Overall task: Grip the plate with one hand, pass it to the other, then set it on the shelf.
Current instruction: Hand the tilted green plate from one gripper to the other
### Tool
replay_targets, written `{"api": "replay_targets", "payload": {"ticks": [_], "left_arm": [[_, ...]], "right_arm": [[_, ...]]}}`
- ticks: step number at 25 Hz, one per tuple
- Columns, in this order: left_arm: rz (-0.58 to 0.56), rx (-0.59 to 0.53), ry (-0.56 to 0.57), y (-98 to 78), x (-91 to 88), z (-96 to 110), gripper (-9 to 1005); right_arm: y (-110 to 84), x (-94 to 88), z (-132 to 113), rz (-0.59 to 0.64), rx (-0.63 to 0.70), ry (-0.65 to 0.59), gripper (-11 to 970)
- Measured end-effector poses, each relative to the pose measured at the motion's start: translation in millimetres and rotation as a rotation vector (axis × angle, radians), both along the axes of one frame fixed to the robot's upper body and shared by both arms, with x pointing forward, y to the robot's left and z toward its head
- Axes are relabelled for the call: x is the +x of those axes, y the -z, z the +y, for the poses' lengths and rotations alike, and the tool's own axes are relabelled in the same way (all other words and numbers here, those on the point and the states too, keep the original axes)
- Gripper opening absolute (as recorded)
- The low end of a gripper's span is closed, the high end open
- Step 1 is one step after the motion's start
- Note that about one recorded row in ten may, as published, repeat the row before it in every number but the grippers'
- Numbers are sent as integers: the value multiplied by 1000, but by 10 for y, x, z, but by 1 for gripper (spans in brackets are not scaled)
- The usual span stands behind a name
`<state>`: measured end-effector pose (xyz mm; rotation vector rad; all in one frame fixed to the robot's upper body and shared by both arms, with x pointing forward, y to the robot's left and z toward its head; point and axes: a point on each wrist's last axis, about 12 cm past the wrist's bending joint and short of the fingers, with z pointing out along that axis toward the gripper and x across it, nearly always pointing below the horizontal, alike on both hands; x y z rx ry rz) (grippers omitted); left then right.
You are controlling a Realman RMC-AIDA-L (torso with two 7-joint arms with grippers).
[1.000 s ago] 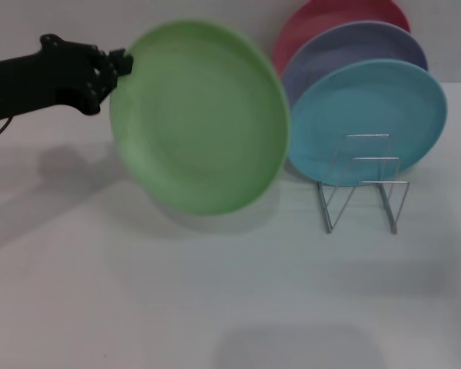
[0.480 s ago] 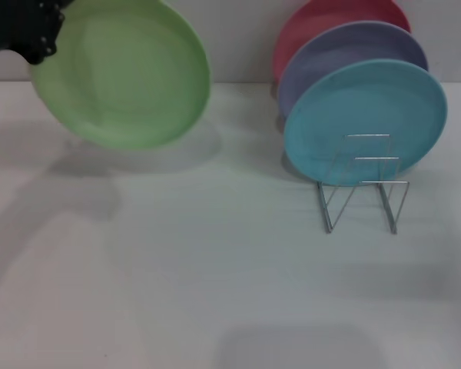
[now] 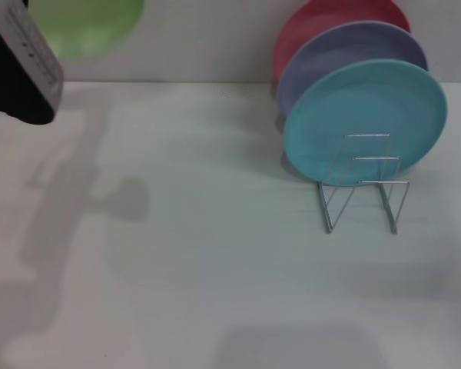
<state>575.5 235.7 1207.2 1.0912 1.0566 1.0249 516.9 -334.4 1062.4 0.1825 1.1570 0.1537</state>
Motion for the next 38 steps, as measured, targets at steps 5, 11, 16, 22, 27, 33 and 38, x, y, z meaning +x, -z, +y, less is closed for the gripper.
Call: {"api": "replay_targets", "payload": {"ticks": [5, 11, 16, 22, 27, 33, 38], "left_arm": [[-127, -135, -19, 257, 6, -131, 29], [-85, -463, 94, 488, -80, -215, 28], [52, -822, 185, 703, -167, -185, 28], [208, -1043, 214, 1039, -247, -75, 28], [271, -1267, 206, 1264, -290, 168, 28], [283, -1479, 209, 1505, -329, 480, 28], [271, -1510, 195, 1525, -332, 538, 28]], "right_arm": [[0, 5, 13, -1, 5, -2, 681], [-4, 19, 39, -4, 12, -5, 681], [-12, 23, 57, -11, 14, -9, 681], [-20, -19, 92, -33, 15, -29, 680], [-35, -135, 191, -81, -8, -109, 680], [-5, -367, 448, -123, -5, -262, 680], [12, -466, 710, -130, -64, -332, 680]]}}
